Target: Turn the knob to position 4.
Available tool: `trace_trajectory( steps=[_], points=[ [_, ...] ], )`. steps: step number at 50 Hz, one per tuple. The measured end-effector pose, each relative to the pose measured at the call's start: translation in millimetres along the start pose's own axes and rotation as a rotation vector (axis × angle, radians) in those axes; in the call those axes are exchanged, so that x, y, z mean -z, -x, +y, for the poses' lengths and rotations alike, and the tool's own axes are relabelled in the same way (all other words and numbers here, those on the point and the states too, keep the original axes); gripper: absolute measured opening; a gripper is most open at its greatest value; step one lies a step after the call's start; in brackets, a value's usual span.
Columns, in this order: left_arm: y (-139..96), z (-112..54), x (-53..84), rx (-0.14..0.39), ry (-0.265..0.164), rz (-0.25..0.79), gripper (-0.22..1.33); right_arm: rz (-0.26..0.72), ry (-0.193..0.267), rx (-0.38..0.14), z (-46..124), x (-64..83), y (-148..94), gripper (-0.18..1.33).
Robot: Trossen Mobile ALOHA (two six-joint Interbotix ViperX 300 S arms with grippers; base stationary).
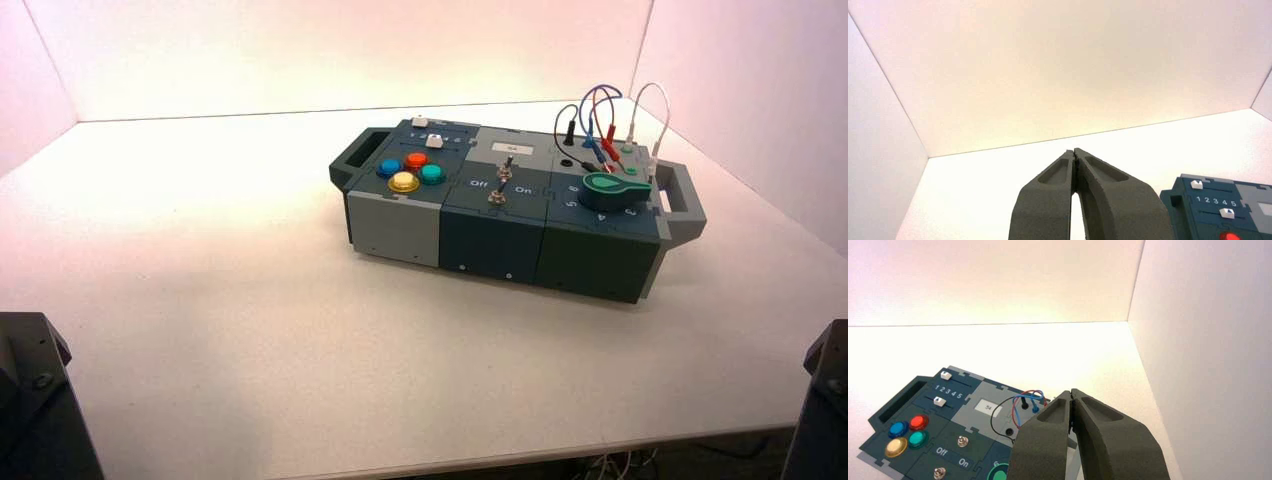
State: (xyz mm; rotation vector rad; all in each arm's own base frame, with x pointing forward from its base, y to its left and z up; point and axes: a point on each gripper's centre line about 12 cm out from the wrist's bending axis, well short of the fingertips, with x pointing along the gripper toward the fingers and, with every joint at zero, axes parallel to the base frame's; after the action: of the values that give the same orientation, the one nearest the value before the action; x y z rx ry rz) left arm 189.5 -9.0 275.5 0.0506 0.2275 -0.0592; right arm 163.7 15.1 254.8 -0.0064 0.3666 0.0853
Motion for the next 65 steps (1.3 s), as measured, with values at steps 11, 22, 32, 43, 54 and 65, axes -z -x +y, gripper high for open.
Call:
trace_trajectory(
  steps=[11, 22, 32, 43, 54, 65],
  points=[
    [0.0, 0.1, -0.2, 0.000, -0.002, -0.001, -0.16, 0.002, 0.000, 0.000, 0.0, 0.6, -0.1, -0.14],
    [-1.7, 0.0, 1.4, 0.000, 0.000, 0.009, -0.16, 0.002, -0.001, 0.000, 0.1, 0.6, -0.1, -0.14],
    [-4.0, -0.1, 3.3, 0.001, 0.000, 0.021, -0.16, 0.002, -0.001, -0.002, 0.3, 0.6, -0.1, -0.14],
    [-8.2, -0.1, 6.3, 0.002, -0.001, 0.043, -0.16, 0.069, -0.007, -0.007, 1.4, 7.4, -9.2, -0.14],
    [-10.4, -0.3, 8.9, 0.003, 0.001, 0.057, -0.16, 0.267, -0.007, -0.010, 3.1, 24.0, -32.8, -0.14],
    [-12.8, 0.0, 11.1, 0.002, -0.001, 0.071, -0.16, 0.530, -0.012, -0.006, 4.1, 46.8, -63.1, -0.14]
  ],
)
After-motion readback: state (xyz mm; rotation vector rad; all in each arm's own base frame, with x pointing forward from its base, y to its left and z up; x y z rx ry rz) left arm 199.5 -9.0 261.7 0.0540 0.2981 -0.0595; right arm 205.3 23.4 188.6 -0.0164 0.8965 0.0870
